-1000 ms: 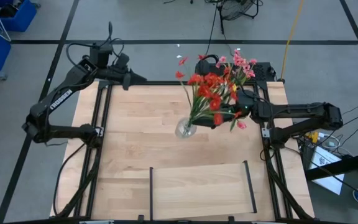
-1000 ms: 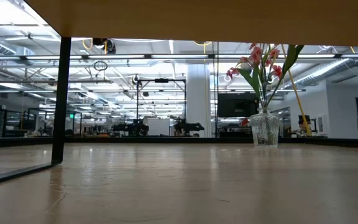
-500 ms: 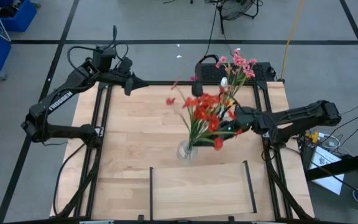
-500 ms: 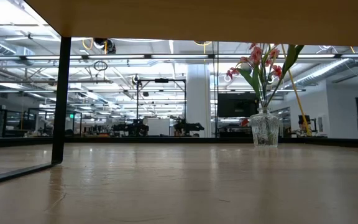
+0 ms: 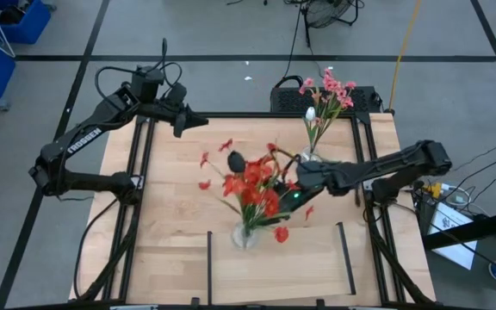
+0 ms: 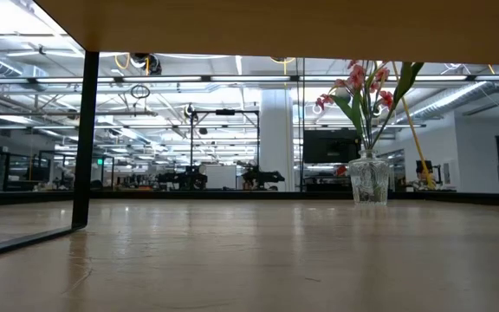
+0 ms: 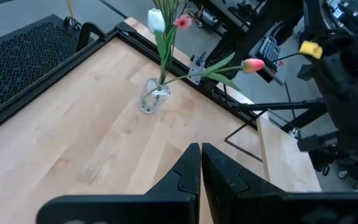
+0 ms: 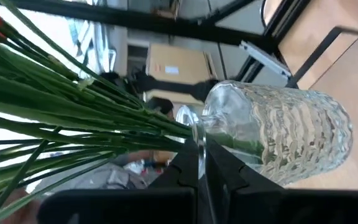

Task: Pick and place flowers into a vace then onto a shelf
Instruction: Put the left transparent vase with flowers on the shelf

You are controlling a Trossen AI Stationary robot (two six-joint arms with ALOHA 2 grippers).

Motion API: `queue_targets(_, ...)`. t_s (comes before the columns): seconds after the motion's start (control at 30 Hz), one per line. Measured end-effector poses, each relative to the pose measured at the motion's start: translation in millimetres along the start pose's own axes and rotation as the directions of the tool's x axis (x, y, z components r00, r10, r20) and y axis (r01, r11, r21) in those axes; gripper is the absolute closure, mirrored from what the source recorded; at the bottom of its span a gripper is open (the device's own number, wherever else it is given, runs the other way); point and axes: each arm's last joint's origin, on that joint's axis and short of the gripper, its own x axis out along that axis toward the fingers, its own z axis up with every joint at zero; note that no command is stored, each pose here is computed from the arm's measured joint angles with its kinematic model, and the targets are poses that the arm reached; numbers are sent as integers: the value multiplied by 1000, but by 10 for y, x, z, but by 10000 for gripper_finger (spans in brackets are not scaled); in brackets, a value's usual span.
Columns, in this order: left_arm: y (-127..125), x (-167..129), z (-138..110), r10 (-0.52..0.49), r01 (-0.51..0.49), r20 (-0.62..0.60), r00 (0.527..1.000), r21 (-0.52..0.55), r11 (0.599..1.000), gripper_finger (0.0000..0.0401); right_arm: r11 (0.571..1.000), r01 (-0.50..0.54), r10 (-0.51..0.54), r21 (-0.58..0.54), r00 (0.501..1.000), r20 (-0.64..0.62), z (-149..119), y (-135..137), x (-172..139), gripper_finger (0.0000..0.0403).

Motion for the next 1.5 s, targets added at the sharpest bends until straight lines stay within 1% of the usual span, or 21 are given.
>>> queue_targets(0.07,1,-1,-3,-1,1,-3,1000,0,1000,382,1000,3,-4,-16,1000,-27,-5,-28,90,403)
queue_targets(0.33,-1,-1,-4,-9,9,-6,1000,20,1000,382,1000,28,-29,-7,991,-132,-67,-195,313,403)
queue_targets(0.43,0,1,-6,-9,9,-7,1000,27,1000,382,999,48,-46,12,988,-145,-76,-290,394,403)
queue_targets(0.63,5,1,-29,-5,6,-26,1000,31,1000,382,999,-29,34,37,987,-155,-77,-370,562,403)
queue_targets(0.77,13,-1,-68,1,2,-59,998,41,999,382,998,9,2,62,986,-166,-79,-488,641,403)
queue_targets(0.97,19,-2,-98,5,-1,-85,996,45,999,382,998,22,-12,58,986,-166,-66,-542,679,403)
queue_targets(1.07,20,-2,-99,5,-1,-85,996,53,999,382,999,33,-27,32,985,-169,-69,-558,678,403)
queue_targets(1.17,20,-2,-98,5,1,-85,996,68,998,382,996,83,-77,26,980,-181,-75,-609,670,402)
queue_targets(1.27,20,-2,-98,5,1,-85,996,78,997,382,996,90,-86,13,975,-205,-79,-614,662,397)
queue_targets(1.5,21,-3,-98,6,1,-84,996,85,996,382,997,81,-79,3,978,-192,-32,-616,648,380)
